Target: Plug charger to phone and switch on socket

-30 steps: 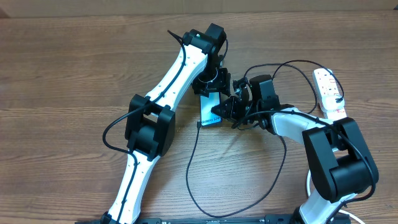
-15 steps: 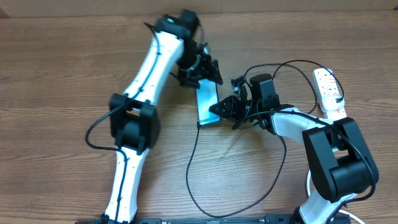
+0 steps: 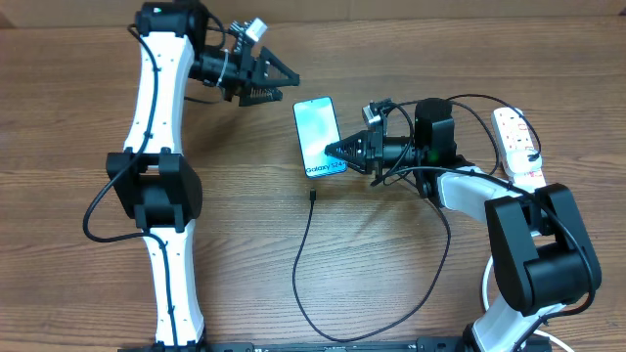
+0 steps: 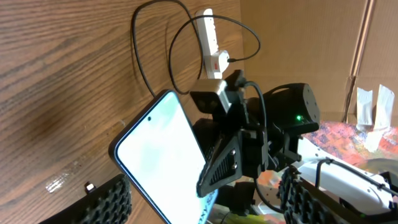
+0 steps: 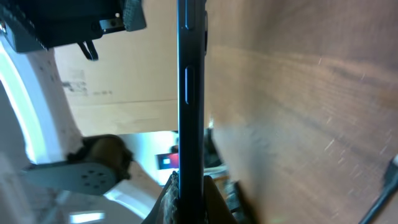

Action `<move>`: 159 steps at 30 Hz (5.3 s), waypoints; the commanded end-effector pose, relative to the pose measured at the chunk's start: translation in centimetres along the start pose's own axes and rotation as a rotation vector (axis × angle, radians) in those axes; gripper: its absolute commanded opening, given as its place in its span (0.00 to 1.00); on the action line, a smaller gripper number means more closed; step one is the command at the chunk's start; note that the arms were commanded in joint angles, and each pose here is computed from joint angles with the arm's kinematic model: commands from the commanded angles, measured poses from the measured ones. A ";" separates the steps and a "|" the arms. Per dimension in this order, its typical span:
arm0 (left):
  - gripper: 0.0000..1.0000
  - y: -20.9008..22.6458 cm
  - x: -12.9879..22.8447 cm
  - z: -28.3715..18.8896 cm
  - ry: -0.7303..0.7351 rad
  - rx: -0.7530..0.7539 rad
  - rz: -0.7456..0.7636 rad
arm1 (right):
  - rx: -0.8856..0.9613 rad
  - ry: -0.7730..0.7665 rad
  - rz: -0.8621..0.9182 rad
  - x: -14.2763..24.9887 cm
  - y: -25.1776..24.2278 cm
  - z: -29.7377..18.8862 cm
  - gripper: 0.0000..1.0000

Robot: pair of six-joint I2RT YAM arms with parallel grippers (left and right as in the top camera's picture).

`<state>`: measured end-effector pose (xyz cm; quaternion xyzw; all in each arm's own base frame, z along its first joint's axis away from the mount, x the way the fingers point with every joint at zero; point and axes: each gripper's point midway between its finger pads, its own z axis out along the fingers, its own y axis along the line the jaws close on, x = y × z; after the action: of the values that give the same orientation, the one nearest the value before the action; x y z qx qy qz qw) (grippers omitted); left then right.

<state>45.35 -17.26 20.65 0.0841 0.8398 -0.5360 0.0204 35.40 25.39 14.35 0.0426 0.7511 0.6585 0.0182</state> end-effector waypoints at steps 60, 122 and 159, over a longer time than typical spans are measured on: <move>0.30 -6.3 2.4 5.7 0.118 0.043 -0.102 | -0.158 -0.139 0.061 -2.6 6.6 0.2 0.04; 0.04 -5.9 2.0 5.9 0.109 0.016 -0.058 | -0.173 -0.061 -0.146 -1.0 7.5 0.1 0.98; 0.05 -6.5 15.0 1.5 0.187 -0.254 -0.281 | 0.399 -0.243 -0.027 0.3 -2.7 -6.6 0.91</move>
<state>29.61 -20.22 25.45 0.0816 0.9084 -0.4030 -0.0754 34.01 19.83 12.47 0.1334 0.8346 0.5322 0.0501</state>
